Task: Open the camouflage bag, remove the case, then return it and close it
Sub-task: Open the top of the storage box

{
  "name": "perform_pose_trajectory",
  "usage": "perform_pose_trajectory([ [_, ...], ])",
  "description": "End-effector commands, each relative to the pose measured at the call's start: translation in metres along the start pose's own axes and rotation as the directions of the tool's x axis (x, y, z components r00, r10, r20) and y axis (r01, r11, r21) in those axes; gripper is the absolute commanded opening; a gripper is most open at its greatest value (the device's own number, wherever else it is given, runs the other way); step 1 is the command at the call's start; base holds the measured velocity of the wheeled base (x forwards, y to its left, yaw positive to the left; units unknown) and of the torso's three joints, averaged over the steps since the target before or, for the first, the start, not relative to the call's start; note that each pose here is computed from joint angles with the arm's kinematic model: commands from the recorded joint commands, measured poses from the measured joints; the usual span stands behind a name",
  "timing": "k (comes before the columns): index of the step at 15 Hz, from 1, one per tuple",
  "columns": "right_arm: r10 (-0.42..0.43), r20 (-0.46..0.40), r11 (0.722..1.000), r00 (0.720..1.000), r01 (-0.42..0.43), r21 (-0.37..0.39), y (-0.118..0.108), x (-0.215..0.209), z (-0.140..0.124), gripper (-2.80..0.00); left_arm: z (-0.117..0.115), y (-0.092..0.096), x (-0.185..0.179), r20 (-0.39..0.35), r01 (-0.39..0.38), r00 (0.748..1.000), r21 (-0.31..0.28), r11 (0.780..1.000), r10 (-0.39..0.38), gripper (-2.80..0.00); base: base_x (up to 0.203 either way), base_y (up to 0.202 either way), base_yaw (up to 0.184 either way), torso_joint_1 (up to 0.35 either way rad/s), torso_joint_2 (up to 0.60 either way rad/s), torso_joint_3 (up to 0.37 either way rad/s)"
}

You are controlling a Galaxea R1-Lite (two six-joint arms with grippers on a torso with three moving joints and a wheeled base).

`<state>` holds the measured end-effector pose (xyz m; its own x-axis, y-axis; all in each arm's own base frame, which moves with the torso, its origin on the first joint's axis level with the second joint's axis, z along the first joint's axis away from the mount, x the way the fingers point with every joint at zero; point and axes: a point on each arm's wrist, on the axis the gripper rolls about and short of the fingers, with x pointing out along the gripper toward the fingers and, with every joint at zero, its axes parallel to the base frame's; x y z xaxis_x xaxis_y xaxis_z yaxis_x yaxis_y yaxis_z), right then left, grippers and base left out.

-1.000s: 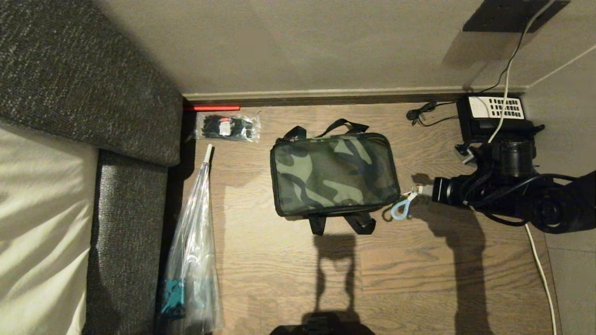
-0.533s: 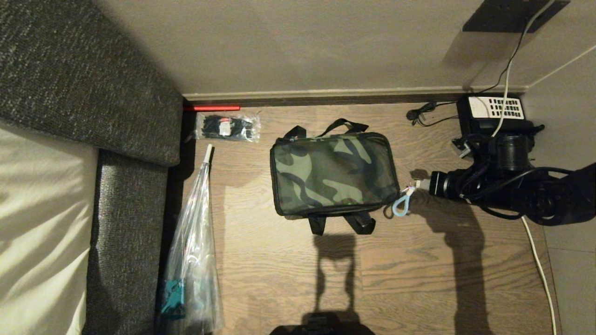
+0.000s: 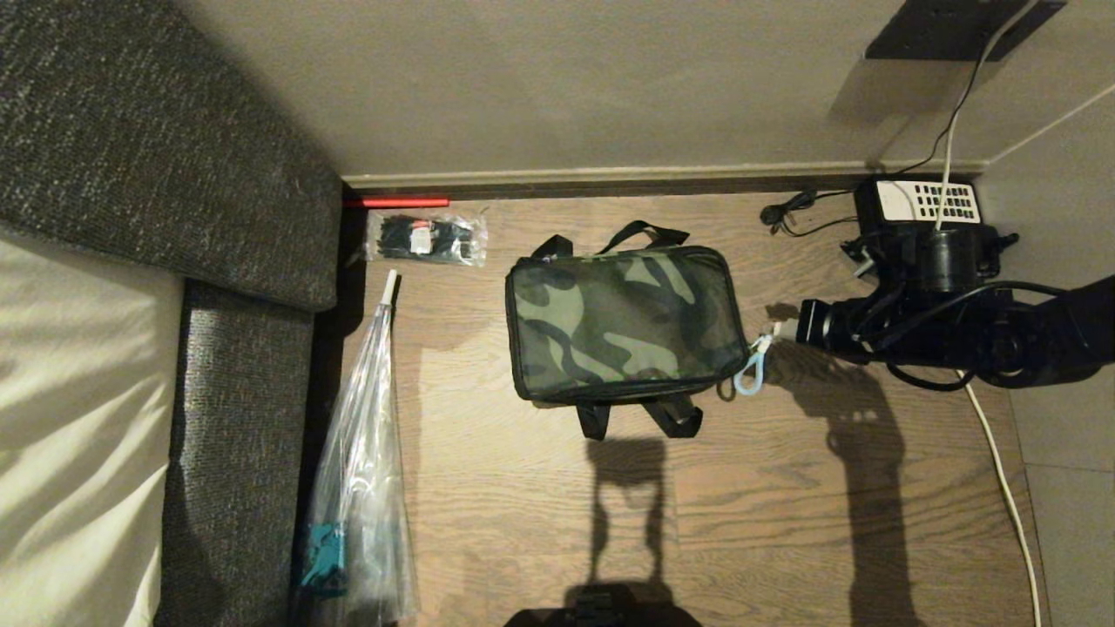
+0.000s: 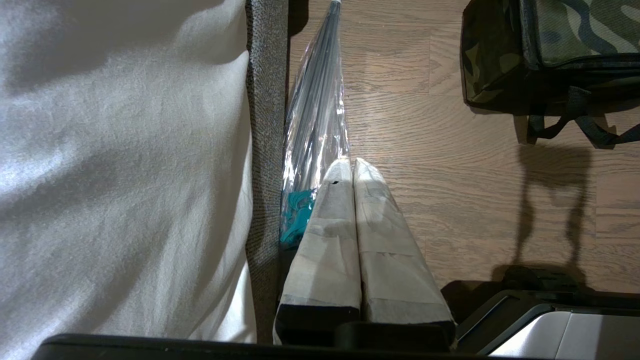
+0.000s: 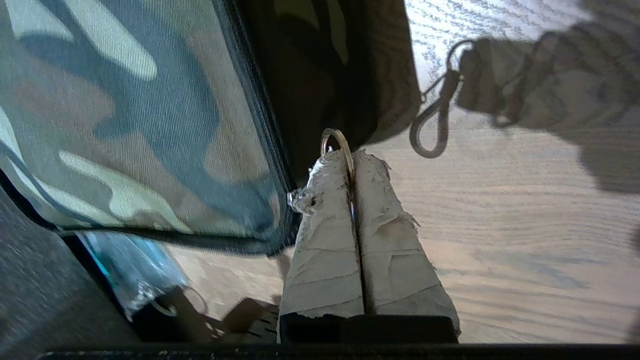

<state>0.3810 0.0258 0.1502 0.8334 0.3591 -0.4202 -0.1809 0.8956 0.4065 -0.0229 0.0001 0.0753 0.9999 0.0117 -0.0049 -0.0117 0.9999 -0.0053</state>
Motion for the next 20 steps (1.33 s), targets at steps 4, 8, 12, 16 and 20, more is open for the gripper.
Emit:
perform_pose_trajectory([
  [4, 0.019, -0.012, 1.000, 1.000, -0.019, 0.011, 0.011, 0.006, 0.014, -2.80, 0.000, 0.000, 0.000, 0.000, -0.001, 1.000, -0.001, 1.000, 0.001, -2.80, 0.000, 0.000, 0.000, 0.000, 0.00, 0.000],
  [8, 0.026, -0.035, 0.998, 0.999, -0.024, 0.050, 0.018, 0.010, 0.021, -2.80, 0.000, 0.000, 0.000, 0.002, -0.001, 1.000, -0.001, 1.000, 0.001, -2.80, 0.000, 0.000, 0.000, 0.000, 0.00, 0.000],
  [12, 0.036, -0.056, 0.993, 0.998, -0.029, 0.113, 0.027, 0.010, 0.034, -2.80, 0.000, 0.000, 0.000, 0.000, 0.001, 1.000, -0.002, 1.000, -0.001, -2.80, 0.000, 0.000, 0.000, 0.000, 0.00, 0.000],
  [16, 0.046, -0.080, 0.989, 0.996, -0.035, 0.142, 0.034, 0.014, 0.037, -2.80, 0.000, 0.000, 0.000, 0.002, 0.001, 1.000, -0.002, 1.000, -0.001, -2.80, 0.000, 0.000, 0.000, 0.000, 0.00, 0.000],
  [20, 0.047, -0.088, 0.990, 0.995, -0.034, 0.140, 0.035, 0.020, 0.034, -2.80, 0.000, 0.000, 0.000, 0.001, 0.000, 1.000, -0.002, 1.000, 0.000, -2.80, 0.000, 0.000, 0.000, 0.000, 0.00, 0.000],
])
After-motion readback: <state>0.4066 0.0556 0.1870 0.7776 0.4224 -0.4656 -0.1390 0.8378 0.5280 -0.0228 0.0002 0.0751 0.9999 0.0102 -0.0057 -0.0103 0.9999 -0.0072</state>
